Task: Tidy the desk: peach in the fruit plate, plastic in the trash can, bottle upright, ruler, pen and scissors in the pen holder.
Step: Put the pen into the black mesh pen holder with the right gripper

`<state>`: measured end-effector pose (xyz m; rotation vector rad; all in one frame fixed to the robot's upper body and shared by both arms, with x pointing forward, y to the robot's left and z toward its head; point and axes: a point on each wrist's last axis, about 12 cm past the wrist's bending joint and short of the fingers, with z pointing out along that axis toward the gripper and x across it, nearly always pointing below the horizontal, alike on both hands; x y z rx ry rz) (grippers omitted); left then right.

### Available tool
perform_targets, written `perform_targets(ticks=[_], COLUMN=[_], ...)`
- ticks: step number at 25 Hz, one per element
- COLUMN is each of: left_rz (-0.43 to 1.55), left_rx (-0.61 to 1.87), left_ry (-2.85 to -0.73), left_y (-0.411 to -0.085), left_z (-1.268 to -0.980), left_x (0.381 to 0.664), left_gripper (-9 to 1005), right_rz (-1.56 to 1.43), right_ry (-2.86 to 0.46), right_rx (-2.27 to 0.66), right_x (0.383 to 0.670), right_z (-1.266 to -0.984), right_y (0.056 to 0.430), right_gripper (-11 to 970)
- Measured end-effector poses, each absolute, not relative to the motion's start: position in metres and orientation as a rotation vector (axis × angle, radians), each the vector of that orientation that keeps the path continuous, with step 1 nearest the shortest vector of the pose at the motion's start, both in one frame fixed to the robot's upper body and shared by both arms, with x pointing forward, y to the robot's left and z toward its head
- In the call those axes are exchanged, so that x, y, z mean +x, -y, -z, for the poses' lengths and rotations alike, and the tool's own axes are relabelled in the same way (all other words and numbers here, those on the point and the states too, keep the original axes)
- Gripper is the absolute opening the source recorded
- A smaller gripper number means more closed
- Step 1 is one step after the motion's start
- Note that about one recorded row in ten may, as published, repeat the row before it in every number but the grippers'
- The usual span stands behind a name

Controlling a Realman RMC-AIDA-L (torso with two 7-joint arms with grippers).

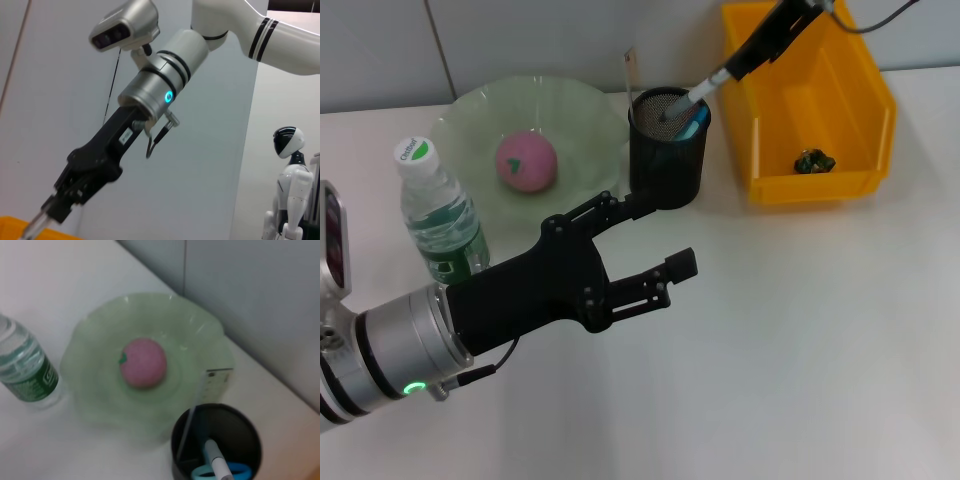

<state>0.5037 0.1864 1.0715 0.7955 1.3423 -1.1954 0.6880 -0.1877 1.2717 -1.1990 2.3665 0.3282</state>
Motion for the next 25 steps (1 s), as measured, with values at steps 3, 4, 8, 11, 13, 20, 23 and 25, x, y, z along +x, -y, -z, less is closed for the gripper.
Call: perform_targets(ticks=[3,4,8,11,13,20,23,25], left_rz=[1.196,1.196,1.198,1.199,1.199,1.201,1.203,1.204], left_rx=[0.793,0.793,0.789,0.788,0.787,0.787,0.789,0.791], left_ry=[-1.343,-1.343,-1.343,-1.343,-1.343,-1.345,-1.345,-1.345], left_y=[-0.187,-0.187,-0.187,-0.187,-0.187,-0.188,-0.187,-0.187], left_z=[-1.071,-1.071,-1.071,-1.07,-1.07,-1.07,-1.069,-1.069], left_x=[0.503,0.503,0.502,0.502,0.501,0.5,0.5,0.5], left_gripper=[847,847,847,847,847,847,847,847], right_rz=[-0.312,-0.299,-0.273,-0.259,-0.253,-0.22,-0.212,-0.205], right_ry=[-2.371,-2.37,-2.364,-2.364,-2.366,-2.367,-2.365,-2.354], right_rx=[-1.213,-1.217,-1.223,-1.219,-1.209,-1.176,-1.181,-1.182], right_x=[0.689,0.689,0.691,0.692,0.693,0.695,0.695,0.695], right_z=[-1.266,-1.263,-1.257,-1.254,-1.253,-1.25,-1.25,-1.251], right_y=[0.182,0.179,0.171,0.168,0.167,0.163,0.162,0.16], right_gripper=[175,179,197,210,219,250,306,401])
